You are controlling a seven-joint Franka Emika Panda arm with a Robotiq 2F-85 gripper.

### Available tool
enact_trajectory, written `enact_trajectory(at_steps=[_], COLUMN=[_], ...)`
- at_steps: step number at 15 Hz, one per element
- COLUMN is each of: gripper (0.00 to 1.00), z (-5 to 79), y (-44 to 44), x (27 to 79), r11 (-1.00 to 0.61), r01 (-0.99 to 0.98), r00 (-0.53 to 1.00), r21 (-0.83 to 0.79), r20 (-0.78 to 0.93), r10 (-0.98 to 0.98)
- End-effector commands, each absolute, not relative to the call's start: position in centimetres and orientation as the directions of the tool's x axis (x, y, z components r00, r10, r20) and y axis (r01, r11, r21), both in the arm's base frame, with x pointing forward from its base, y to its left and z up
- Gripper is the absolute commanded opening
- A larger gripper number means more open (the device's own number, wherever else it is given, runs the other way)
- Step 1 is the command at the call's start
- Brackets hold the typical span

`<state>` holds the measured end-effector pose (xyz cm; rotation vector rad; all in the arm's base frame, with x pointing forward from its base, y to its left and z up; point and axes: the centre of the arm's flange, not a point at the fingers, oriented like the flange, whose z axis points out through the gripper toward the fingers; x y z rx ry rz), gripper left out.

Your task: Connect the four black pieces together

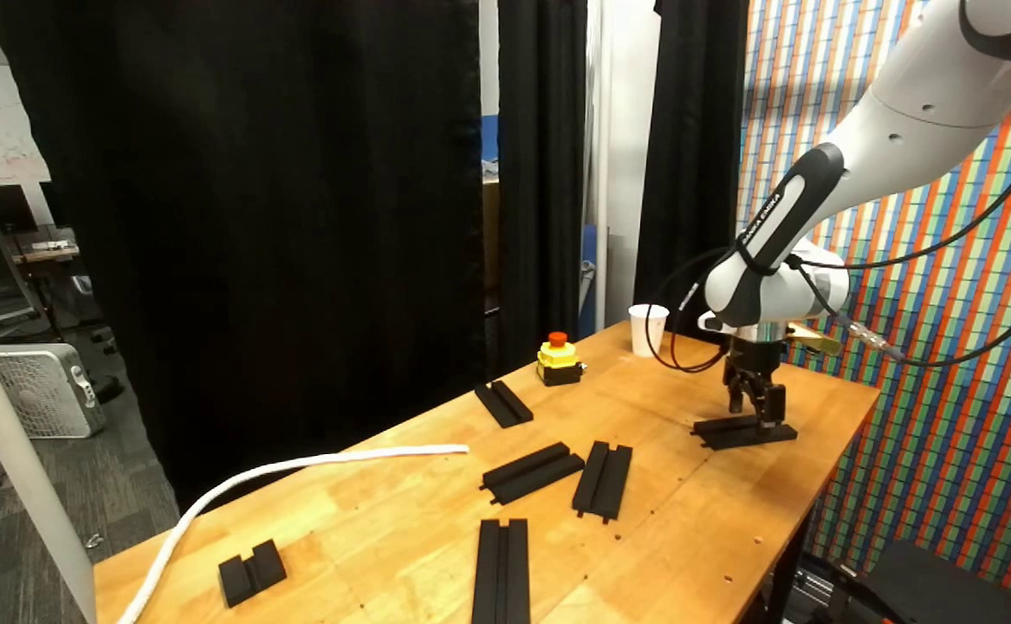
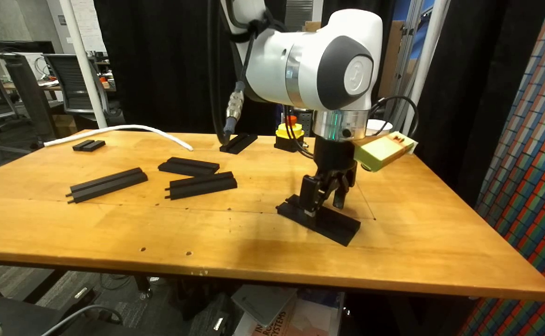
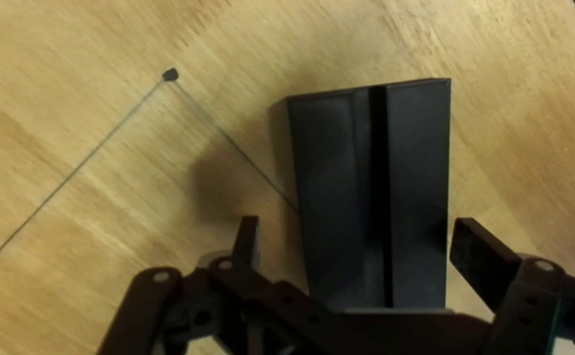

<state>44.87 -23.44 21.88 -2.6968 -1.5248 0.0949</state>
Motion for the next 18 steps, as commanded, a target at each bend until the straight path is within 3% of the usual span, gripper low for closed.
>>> enact_trajectory(at_steps=[1, 10, 11, 12, 15, 18], gripper=[1.00, 1.00, 0.75, 0.74, 0.52, 0.49], z=[22.1, 20.7, 20.5, 20.3, 20.3, 20.5], y=[-23.7, -24.3, -24.4, -24.5, -25.2, -25.9], x=[45.7, 45.7, 45.8, 45.8, 46.4, 47.0], r11=[-0.540, -0.564, -0.569, -0.571, -0.589, -0.590], r01=[0.836, 0.817, 0.814, 0.812, 0.803, 0.804], r00=[0.540, 0.568, 0.574, 0.576, 0.593, 0.593], r21=[-0.098, -0.124, -0.118, -0.118, -0.093, -0.070], r20=[-0.031, -0.004, 0.004, 0.013, 0.027, 0.034], r10=[0.841, 0.823, 0.819, 0.817, 0.805, 0.804])
